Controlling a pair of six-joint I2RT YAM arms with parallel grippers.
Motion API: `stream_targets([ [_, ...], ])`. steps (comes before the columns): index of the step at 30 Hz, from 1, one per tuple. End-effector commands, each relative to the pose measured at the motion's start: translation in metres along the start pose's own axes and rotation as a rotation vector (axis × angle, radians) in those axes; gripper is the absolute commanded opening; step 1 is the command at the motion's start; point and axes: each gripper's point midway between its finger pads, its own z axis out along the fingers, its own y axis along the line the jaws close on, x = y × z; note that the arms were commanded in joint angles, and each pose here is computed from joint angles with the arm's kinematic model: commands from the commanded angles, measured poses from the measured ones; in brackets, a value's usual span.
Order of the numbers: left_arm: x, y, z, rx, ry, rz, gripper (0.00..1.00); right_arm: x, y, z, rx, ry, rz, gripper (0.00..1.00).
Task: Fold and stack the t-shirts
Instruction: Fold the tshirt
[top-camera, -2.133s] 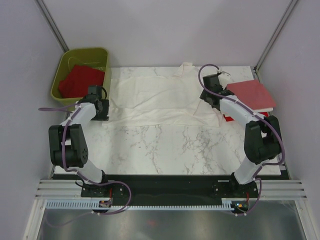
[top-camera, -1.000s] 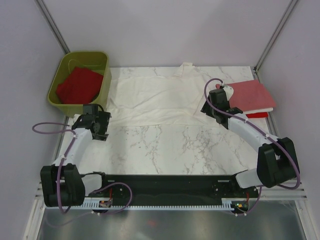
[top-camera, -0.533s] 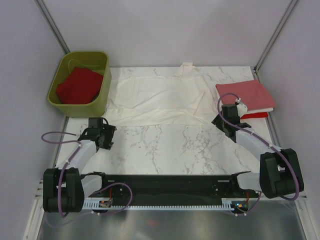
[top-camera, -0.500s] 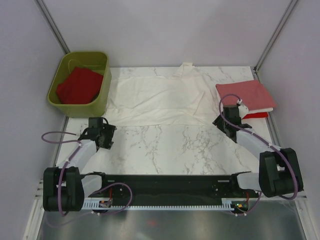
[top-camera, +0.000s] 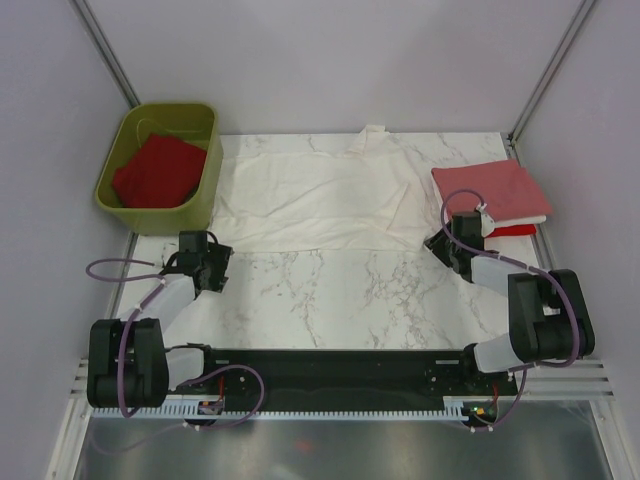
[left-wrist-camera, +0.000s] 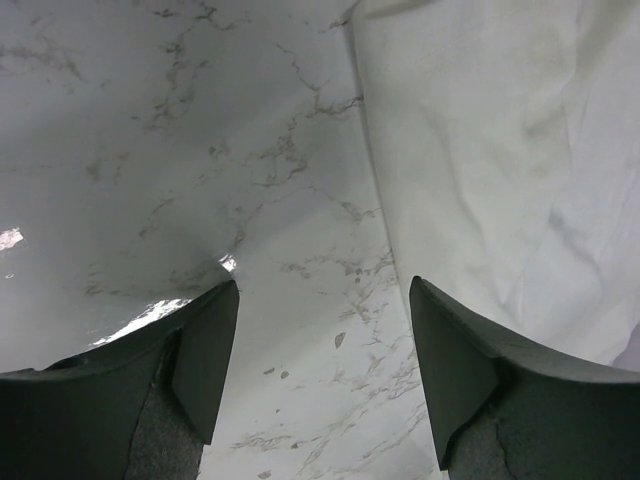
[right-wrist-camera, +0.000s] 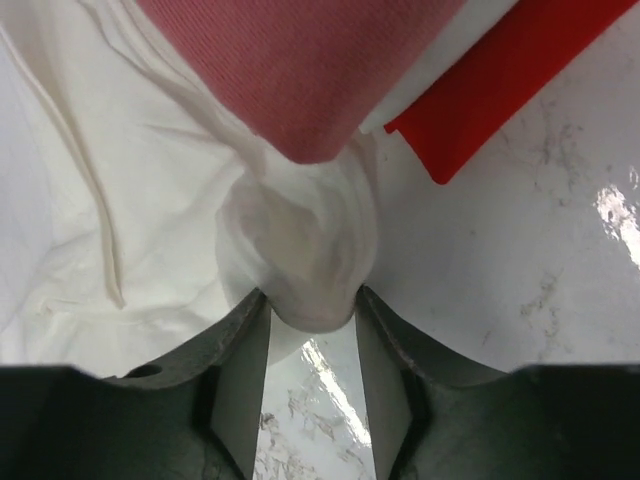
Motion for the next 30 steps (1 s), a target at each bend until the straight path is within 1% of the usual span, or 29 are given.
stream_targets([
  [1, -0.012, -0.014, 0.000, 0.026, -0.051, -0.002, 0.77, 0.003, -0.004, 0.009, 0.018, 0.015, 0.026, 0.44],
  [2, -0.014, -0.014, 0.000, 0.021, -0.062, -0.009, 0.77, 0.001, -0.008, 0.011, 0.034, 0.007, 0.035, 0.41],
  [3, -0.014, -0.013, 0.001, 0.014, -0.065, -0.011, 0.76, -0.001, -0.010, 0.012, 0.042, 0.004, 0.040, 0.27],
  [5, -0.016, -0.012, 0.002, 0.007, -0.073, -0.009, 0.76, -0.006, -0.017, 0.010, 0.076, -0.008, 0.046, 0.10],
  [6, -0.016, -0.012, 0.002, 0.002, -0.076, -0.009, 0.75, -0.008, -0.026, 0.006, 0.124, -0.022, 0.043, 0.00],
  [7, -0.017, -0.010, 0.004, -0.006, -0.083, -0.012, 0.75, -0.018, -0.023, -0.001, 0.119, -0.058, 0.047, 0.00],
  [9, -0.018, -0.009, 0.006, -0.016, -0.090, -0.008, 0.74, -0.025, -0.030, -0.011, 0.146, -0.106, 0.050, 0.00],
  [12, -0.020, -0.008, 0.009, -0.030, -0.099, -0.003, 0.69, -0.035, -0.029, -0.027, 0.125, -0.167, 0.066, 0.00],
  [14, -0.023, -0.009, 0.010, -0.032, -0.111, 0.001, 0.61, -0.038, -0.027, -0.031, 0.114, -0.177, 0.069, 0.00],
  [15, -0.024, -0.009, 0.010, -0.033, -0.119, 0.001, 0.55, -0.037, -0.028, -0.031, 0.116, -0.172, 0.071, 0.00],
  [22, -0.030, -0.019, 0.017, 0.003, -0.146, -0.022, 0.55, -0.027, -0.028, -0.021, 0.103, -0.093, 0.079, 0.00],
  [27, -0.027, -0.027, 0.027, 0.008, -0.130, -0.036, 0.60, -0.024, -0.025, -0.020, 0.085, -0.079, 0.079, 0.00],
  [30, -0.026, -0.030, 0.033, 0.008, -0.123, -0.035, 0.59, -0.029, -0.030, -0.019, 0.093, -0.084, 0.095, 0.00],
])
